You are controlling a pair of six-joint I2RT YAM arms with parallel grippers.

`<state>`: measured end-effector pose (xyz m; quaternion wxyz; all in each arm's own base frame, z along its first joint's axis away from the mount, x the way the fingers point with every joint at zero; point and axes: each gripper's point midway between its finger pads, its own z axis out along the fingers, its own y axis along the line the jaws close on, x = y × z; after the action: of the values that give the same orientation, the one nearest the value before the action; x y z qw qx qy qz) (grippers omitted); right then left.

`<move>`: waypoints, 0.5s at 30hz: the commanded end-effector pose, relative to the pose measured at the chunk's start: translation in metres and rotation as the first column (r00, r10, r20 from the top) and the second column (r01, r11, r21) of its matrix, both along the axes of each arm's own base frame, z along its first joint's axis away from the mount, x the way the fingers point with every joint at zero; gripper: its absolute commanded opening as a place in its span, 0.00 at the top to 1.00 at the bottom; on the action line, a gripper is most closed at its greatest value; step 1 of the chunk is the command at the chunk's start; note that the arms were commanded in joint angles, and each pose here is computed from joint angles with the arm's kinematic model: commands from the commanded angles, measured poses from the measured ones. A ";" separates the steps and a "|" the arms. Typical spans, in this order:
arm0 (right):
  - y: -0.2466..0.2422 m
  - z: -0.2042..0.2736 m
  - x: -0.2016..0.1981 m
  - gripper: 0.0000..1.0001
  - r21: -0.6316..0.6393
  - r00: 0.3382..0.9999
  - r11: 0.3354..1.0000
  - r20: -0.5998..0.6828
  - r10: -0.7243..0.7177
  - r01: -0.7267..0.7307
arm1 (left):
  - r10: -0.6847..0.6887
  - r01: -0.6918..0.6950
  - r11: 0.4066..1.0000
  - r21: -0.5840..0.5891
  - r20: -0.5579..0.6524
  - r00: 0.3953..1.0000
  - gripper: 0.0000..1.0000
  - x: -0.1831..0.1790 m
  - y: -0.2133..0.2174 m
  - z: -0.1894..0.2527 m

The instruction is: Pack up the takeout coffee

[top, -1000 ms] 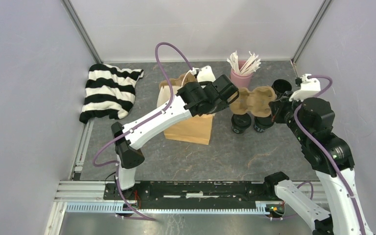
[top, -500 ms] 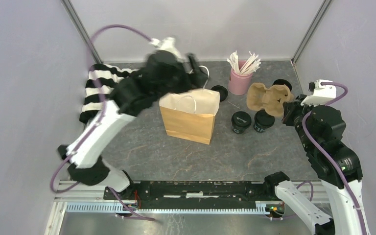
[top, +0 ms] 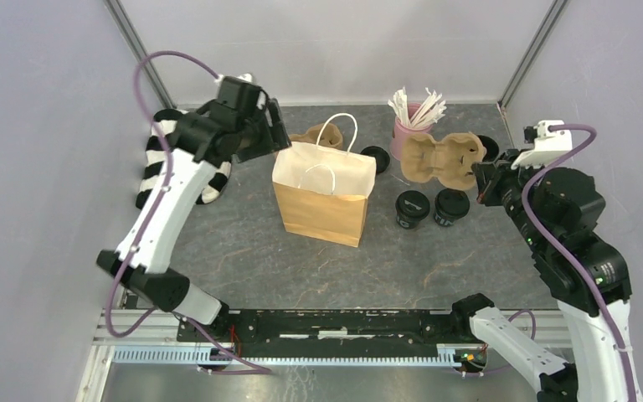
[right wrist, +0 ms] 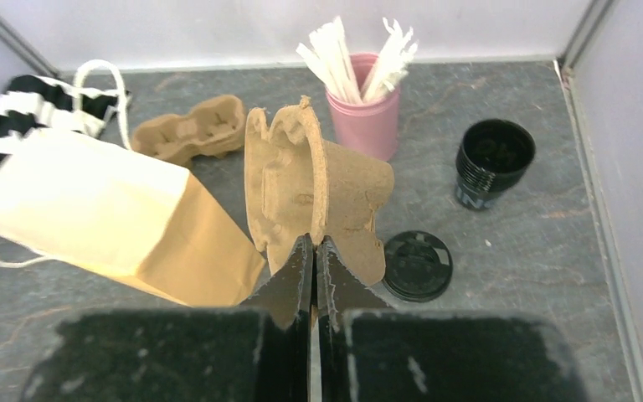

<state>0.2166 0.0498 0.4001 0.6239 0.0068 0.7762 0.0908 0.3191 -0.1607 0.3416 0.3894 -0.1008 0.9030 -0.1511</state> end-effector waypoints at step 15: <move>0.113 0.066 -0.015 1.00 0.325 0.856 0.800 0.073 0.511 -0.505 | 0.016 -0.021 0.998 -0.064 -0.075 0.997 0.81 -0.014 -0.006 -0.071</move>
<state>0.2007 0.1269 0.4610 0.5963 -0.0579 0.7409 0.3035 0.3074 -0.1572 0.2488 0.3215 -0.0872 0.9362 -0.1123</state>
